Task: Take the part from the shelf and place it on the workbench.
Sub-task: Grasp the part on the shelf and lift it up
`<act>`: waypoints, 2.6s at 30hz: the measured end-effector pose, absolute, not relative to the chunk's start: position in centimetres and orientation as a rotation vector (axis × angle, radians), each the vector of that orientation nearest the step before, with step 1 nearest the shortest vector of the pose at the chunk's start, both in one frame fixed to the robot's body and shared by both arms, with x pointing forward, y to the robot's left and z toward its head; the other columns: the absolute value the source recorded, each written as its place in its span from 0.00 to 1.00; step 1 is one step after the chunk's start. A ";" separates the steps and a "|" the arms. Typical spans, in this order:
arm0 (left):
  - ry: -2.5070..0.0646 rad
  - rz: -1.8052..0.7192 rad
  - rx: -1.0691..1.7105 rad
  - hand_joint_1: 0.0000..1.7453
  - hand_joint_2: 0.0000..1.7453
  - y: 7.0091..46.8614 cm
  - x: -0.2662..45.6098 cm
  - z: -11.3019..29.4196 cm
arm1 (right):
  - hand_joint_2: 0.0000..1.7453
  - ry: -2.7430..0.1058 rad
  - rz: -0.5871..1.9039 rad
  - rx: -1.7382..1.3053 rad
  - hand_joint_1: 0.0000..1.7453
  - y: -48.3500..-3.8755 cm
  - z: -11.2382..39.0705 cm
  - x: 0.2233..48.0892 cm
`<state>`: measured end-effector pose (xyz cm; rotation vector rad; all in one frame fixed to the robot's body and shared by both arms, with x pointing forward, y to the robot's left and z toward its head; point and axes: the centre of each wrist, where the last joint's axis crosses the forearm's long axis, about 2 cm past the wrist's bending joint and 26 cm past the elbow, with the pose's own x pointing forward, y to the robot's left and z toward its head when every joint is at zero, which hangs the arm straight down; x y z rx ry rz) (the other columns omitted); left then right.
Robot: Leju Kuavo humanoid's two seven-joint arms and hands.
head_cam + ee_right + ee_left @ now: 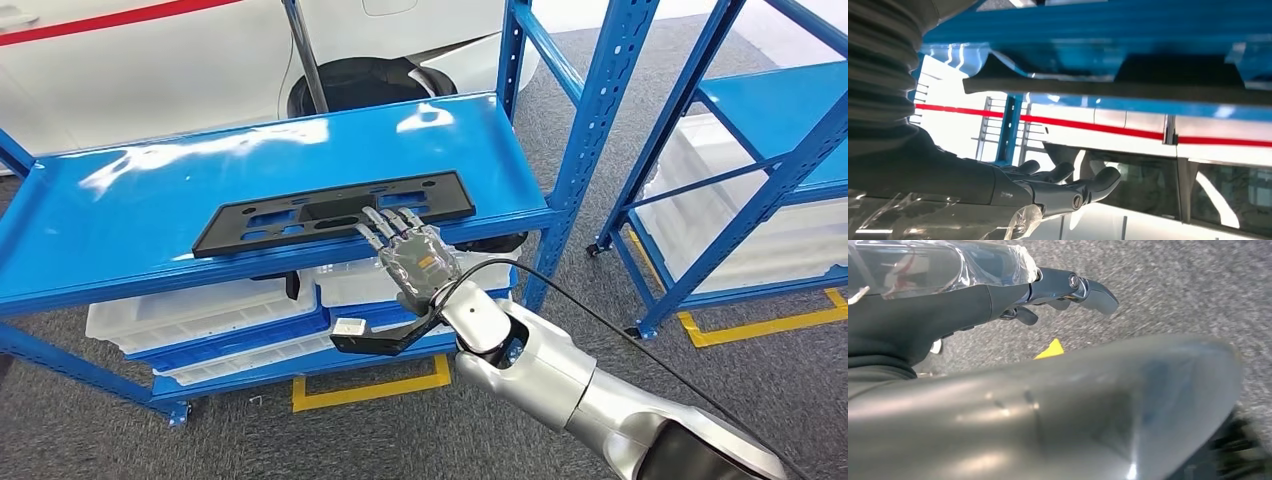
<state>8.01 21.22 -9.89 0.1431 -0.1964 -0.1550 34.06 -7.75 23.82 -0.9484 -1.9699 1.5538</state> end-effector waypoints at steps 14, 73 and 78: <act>-0.195 -0.157 0.131 0.00 0.00 21.0 7.9 -9.9 | 1.00 -1.999 1.588 -0.910 0.00 -7.1 23.6 33.2; -0.194 -0.153 0.121 0.00 0.00 21.0 8.1 -9.9 | 1.00 -2.075 1.641 -0.801 0.00 -5.3 23.8 31.5; -0.193 -0.152 0.123 0.00 0.00 21.0 8.0 -9.9 | 1.00 -2.072 1.648 -0.800 0.00 -5.3 23.7 31.4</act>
